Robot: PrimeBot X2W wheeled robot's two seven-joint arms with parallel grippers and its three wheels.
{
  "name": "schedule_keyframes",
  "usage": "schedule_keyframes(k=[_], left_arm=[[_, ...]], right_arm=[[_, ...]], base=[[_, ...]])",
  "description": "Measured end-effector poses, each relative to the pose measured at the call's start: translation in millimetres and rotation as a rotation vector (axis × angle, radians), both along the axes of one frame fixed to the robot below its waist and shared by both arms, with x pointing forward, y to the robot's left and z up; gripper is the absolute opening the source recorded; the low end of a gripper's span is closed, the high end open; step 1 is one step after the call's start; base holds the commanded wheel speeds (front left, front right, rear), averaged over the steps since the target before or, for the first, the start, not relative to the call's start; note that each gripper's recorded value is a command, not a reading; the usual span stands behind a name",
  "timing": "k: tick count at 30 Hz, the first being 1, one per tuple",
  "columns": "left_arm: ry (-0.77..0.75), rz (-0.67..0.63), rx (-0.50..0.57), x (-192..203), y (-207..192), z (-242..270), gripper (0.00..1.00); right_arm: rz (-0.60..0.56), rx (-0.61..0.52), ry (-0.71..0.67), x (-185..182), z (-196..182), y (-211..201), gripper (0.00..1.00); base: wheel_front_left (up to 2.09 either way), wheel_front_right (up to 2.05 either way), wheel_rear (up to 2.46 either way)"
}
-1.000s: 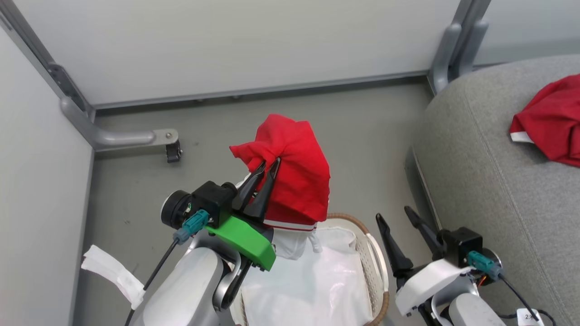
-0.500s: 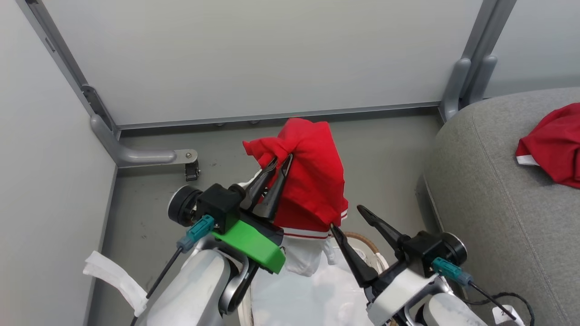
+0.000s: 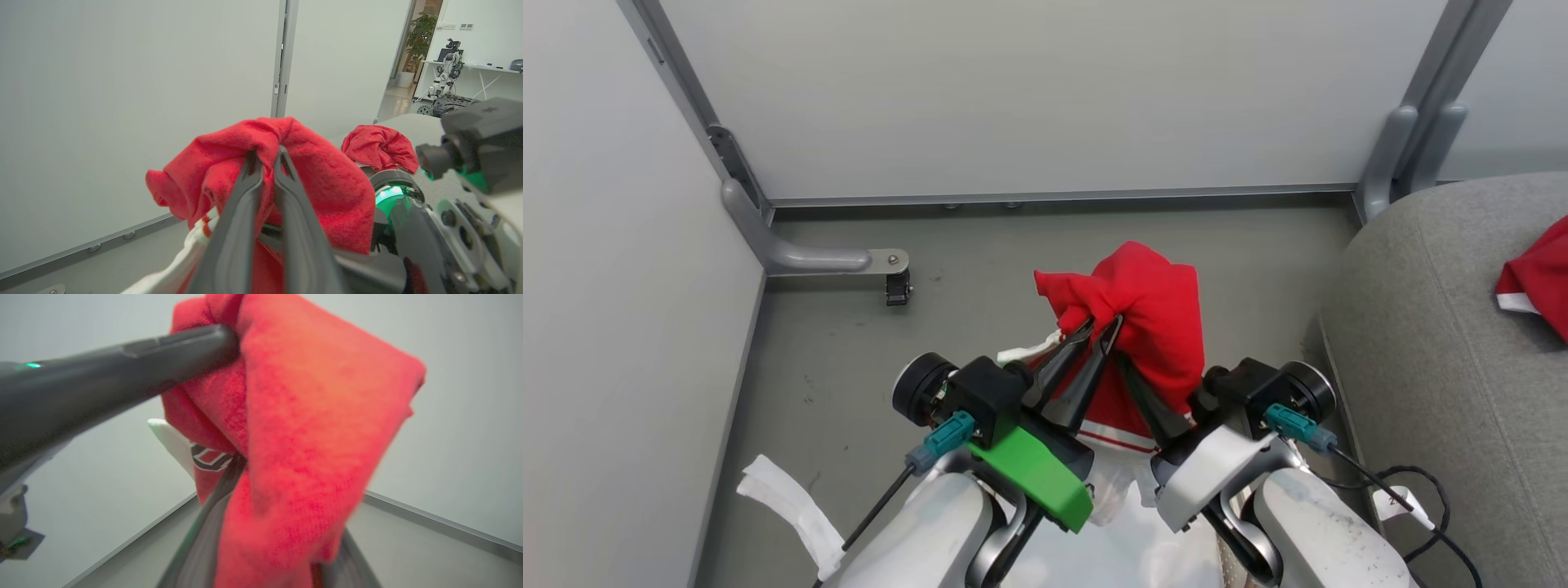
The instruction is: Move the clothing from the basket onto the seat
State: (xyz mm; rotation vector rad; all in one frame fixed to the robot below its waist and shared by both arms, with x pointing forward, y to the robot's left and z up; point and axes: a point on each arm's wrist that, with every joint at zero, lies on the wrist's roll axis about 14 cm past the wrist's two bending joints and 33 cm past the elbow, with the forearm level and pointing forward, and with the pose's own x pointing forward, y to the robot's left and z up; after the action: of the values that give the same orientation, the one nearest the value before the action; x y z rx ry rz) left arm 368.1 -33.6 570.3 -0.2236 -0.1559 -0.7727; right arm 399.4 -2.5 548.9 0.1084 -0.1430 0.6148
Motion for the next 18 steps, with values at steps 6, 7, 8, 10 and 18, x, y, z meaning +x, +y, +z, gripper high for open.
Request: schedule_keyframes(k=[6,7,8,10,18], left_arm=[[0.008,0.047,-0.001,6.0,13.1,-1.9,1.00],[0.003,0.049,0.007,6.4,13.5,-2.5,1.00],[0.003,0.053,0.007,7.4,14.3,-2.8,1.00],[0.003,0.058,0.013,9.4,14.6,-4.6,1.00],[0.046,0.032,0.019,14.8,0.0,-21.3,1.00]], right_arm=[[0.013,0.036,0.020,2.8,0.0,7.1,0.00],[0.008,0.042,0.026,1.9,-0.8,5.5,0.00],[0.000,0.051,0.033,0.6,-2.3,3.0,0.00],[-0.027,0.056,0.049,-1.9,-7.6,-6.3,0.00],[-0.193,0.073,0.056,-6.6,-11.0,-62.8,0.00]], base=[[0.00,0.00,0.00],[0.00,0.00,0.00],[0.00,0.00,0.00],[0.00,0.00,0.00],[0.00,0.00,0.00]])
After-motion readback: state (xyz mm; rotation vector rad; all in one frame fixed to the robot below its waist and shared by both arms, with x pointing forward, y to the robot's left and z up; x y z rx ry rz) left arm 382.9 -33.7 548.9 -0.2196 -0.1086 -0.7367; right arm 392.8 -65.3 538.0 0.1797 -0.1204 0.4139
